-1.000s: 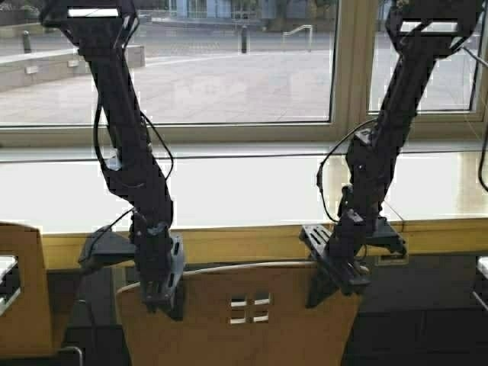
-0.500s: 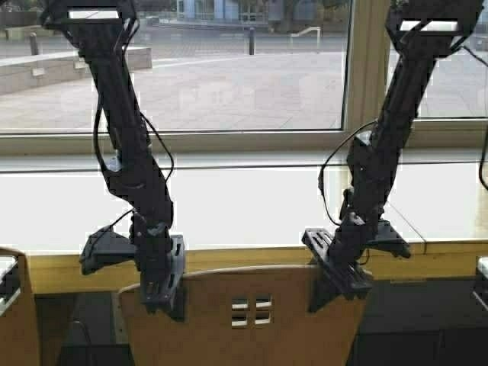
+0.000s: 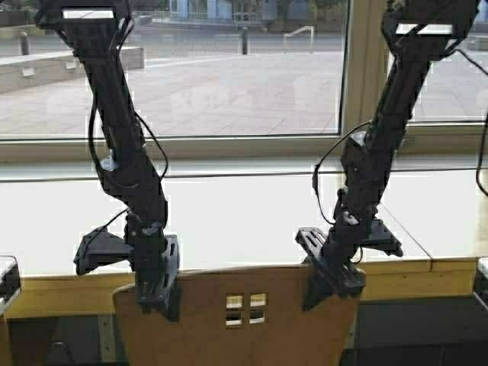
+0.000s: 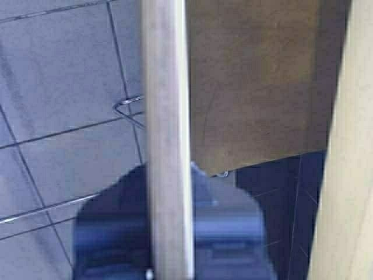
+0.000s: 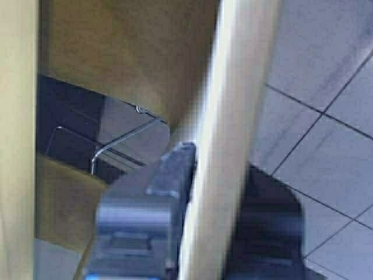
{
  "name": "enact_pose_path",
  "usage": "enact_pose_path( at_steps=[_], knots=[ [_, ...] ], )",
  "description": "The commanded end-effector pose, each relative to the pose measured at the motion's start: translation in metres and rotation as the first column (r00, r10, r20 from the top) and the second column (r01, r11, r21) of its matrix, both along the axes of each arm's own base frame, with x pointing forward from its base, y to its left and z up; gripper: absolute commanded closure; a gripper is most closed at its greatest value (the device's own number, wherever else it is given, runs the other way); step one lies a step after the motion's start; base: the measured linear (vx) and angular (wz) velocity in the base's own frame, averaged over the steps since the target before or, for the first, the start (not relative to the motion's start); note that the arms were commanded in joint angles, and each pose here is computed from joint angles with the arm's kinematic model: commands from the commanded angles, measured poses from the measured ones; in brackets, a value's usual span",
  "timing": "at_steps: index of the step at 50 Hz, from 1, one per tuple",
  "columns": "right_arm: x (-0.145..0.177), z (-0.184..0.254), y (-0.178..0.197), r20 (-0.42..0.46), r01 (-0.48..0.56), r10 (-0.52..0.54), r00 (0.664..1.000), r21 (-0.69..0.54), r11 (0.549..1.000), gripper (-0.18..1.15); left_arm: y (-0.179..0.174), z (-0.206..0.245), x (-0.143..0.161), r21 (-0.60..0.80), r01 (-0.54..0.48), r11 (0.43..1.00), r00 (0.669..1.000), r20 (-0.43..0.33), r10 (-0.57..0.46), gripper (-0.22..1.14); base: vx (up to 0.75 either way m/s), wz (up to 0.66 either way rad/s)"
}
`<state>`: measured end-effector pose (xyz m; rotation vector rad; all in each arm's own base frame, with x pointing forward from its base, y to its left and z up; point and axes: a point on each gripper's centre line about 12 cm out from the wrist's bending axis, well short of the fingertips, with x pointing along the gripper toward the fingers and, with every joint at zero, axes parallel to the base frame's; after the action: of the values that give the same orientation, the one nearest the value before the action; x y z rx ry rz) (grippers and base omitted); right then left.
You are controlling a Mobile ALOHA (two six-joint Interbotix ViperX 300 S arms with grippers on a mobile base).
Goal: Push the chairs under the table
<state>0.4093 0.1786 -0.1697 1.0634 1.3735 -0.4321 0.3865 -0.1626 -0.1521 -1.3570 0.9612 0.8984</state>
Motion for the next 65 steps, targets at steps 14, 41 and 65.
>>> enact_pose_path(
  at_steps=[14, 41, 65],
  knots=[
    [-0.015, -0.008, 0.016, 0.005, -0.133, 0.133, 0.991, -0.032, 0.991, 0.92, 0.006, 0.015, 0.026, -0.018, -0.016, 1.000, 0.998, 0.058, 0.017, 0.88, 0.11, -0.01],
    [-0.001, 0.006, 0.020, 0.034, -0.140, 0.140, 0.990, 0.004, 0.990, 0.00, 0.003, 0.030, 0.029, 0.026, 0.115, 0.993, 0.990, 0.079, -0.117, 0.14, 0.01, 0.00],
    [0.004, 0.111, 0.009, 0.180, -0.092, 0.096, 0.979, -0.030, 0.995, -0.02, 0.006, 0.126, 0.006, -0.032, 0.159, 0.987, 0.978, 0.143, -0.153, 0.02, -0.01, 0.00]
  ],
)
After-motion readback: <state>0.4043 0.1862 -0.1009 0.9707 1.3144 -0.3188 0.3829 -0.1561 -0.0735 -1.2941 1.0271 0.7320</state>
